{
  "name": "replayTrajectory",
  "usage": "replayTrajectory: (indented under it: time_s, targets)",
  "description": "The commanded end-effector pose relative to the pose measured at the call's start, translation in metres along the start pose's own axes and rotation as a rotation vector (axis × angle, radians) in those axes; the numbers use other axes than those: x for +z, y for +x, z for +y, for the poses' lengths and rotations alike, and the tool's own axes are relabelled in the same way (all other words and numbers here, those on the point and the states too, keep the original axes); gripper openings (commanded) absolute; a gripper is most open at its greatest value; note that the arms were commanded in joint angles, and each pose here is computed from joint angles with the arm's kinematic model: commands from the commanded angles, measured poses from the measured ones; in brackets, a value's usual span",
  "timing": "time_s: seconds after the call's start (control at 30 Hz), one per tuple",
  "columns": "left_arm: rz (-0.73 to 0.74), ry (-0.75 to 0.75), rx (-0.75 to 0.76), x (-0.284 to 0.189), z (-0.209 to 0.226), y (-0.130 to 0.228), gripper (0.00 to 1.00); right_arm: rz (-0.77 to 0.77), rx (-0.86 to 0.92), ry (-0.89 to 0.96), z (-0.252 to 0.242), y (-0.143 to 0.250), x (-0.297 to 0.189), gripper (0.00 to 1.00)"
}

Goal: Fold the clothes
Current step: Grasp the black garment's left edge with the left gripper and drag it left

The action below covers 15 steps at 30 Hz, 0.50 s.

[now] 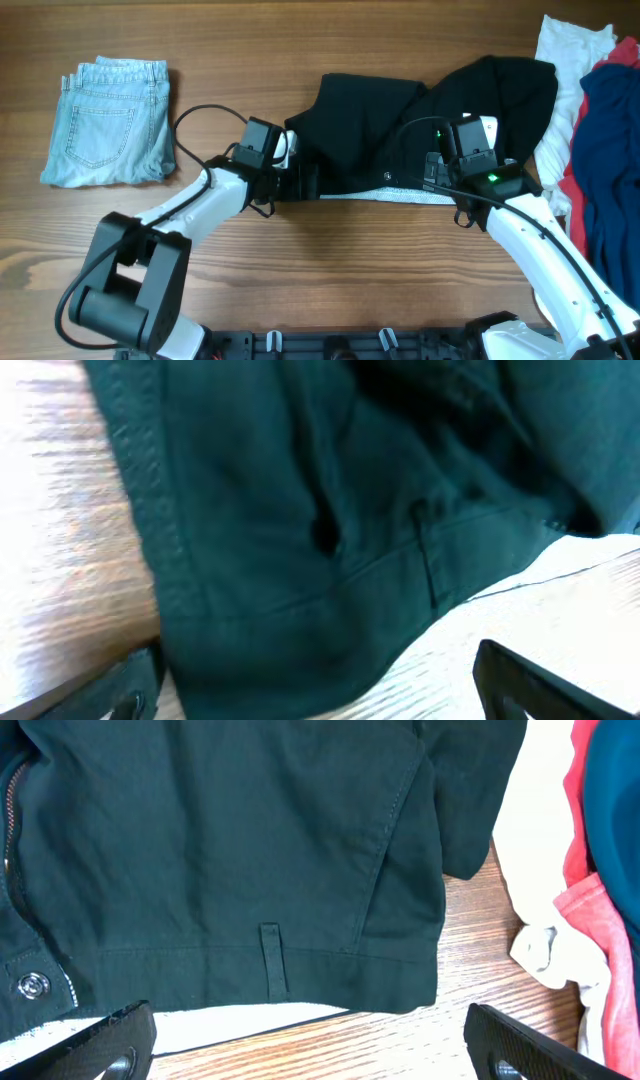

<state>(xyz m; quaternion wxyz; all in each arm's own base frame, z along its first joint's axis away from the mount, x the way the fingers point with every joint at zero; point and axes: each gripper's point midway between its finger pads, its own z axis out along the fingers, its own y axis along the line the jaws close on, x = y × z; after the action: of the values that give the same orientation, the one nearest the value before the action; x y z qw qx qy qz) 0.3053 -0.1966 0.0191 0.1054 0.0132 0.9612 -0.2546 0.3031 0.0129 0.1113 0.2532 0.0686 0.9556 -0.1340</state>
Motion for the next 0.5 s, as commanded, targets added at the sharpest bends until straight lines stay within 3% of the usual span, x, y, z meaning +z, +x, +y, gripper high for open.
replayTrajectory:
  time_s: [0.0,0.07,0.13,0.2,0.33,0.47]
  targets:
    - [0.006,-0.014,0.014,0.012,-0.001,0.001,0.81,-0.004,0.018,-0.012,0.001,-0.001,-0.002,1.0]
    - [0.011,-0.018,0.021,0.013,-0.002,0.003,0.55,0.0,0.017,-0.01,0.001,-0.001,-0.002,1.0]
    - [0.03,-0.025,0.019,0.014,-0.002,0.008,0.22,0.006,0.014,-0.008,0.0,0.001,-0.002,1.0]
    - [0.061,-0.041,0.005,0.013,0.002,0.016,0.06,0.01,0.012,-0.007,0.0,0.002,-0.002,1.0]
    - [0.139,-0.176,-0.037,0.008,0.029,0.039,0.04,0.012,0.011,-0.006,0.0,0.003,-0.002,0.99]
    - [0.068,-0.484,-0.073,-0.028,0.088,0.028,0.04,0.017,0.008,-0.004,-0.001,0.004,-0.002,0.99]
